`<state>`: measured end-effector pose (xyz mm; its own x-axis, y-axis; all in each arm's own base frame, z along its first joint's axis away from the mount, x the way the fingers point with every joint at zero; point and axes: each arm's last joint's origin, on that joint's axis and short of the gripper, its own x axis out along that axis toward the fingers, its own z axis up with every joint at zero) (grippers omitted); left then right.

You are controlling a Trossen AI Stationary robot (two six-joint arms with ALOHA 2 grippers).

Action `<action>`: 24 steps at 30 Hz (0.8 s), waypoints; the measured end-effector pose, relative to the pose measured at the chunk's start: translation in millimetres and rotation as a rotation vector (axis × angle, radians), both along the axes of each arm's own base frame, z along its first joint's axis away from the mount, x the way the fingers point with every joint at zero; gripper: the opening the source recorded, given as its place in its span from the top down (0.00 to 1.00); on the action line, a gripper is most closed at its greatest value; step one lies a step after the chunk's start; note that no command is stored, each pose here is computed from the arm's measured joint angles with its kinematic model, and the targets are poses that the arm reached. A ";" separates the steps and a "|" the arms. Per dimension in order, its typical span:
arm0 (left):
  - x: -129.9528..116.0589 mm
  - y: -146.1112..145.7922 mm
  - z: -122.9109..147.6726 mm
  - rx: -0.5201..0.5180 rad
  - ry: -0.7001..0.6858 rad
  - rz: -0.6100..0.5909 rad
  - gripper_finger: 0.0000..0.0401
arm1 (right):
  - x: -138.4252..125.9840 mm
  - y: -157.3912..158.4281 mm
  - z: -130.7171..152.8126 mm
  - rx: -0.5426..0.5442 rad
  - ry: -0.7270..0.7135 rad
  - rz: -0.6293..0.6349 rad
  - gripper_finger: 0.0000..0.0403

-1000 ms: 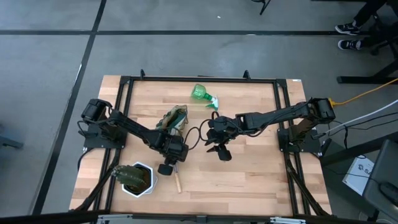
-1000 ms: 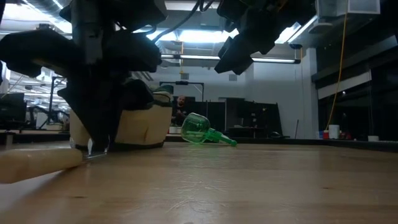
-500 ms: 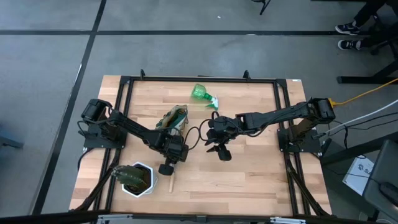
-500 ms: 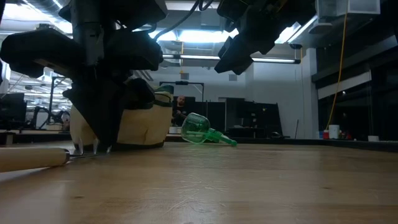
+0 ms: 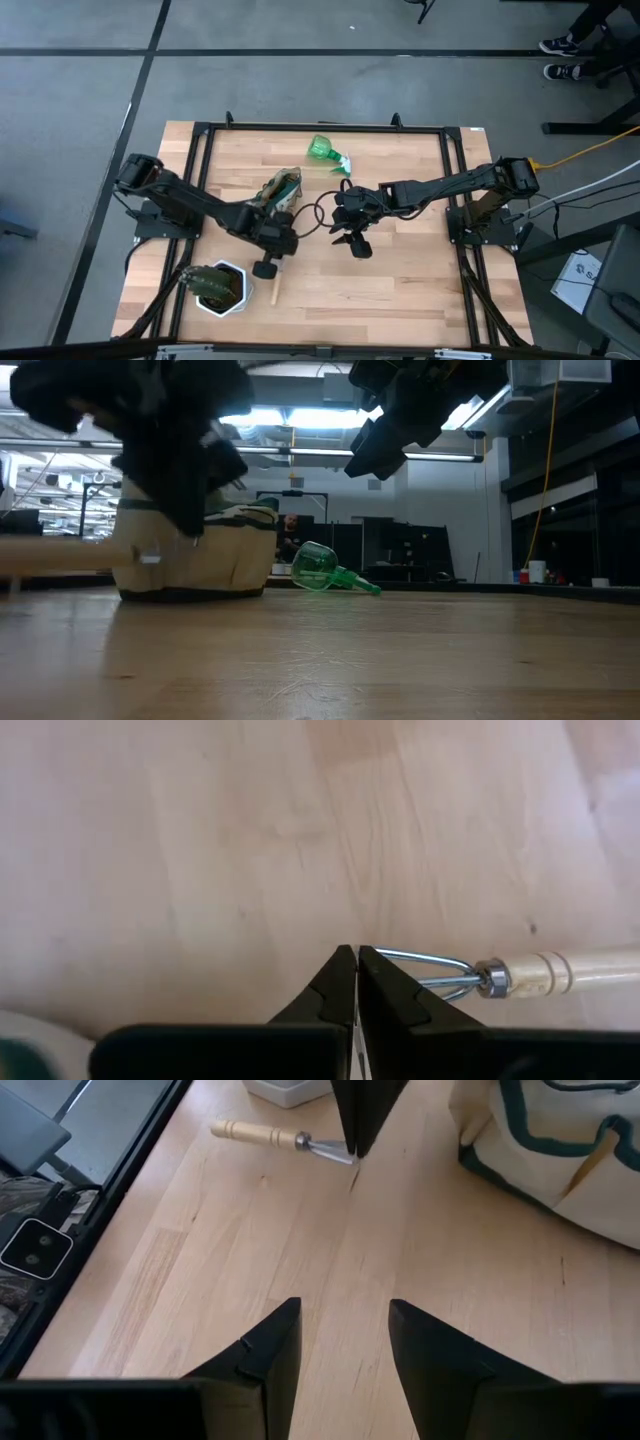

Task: Pick & Place Garden tools in Gardening bag
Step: Put the brown hand rake into the white gardening bag

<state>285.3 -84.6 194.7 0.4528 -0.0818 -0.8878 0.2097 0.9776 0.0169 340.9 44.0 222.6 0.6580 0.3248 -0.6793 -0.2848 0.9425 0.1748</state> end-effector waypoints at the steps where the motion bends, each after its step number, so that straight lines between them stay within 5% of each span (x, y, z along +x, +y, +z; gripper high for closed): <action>1: -2.0 0.1 5.3 0.005 -0.020 0.002 0.99 | 0.0 0.0 0.1 0.000 0.000 0.000 0.61; 24: -74.6 28.9 119.5 0.188 -0.510 0.113 0.99 | 0.0 0.1 0.1 0.000 0.000 0.000 0.61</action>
<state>210.7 -55.7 314.2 0.8258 0.1309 -0.5486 0.0233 0.9640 0.2650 340.9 44.1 222.7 0.6579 0.3250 -0.6794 -0.2851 0.9424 0.1748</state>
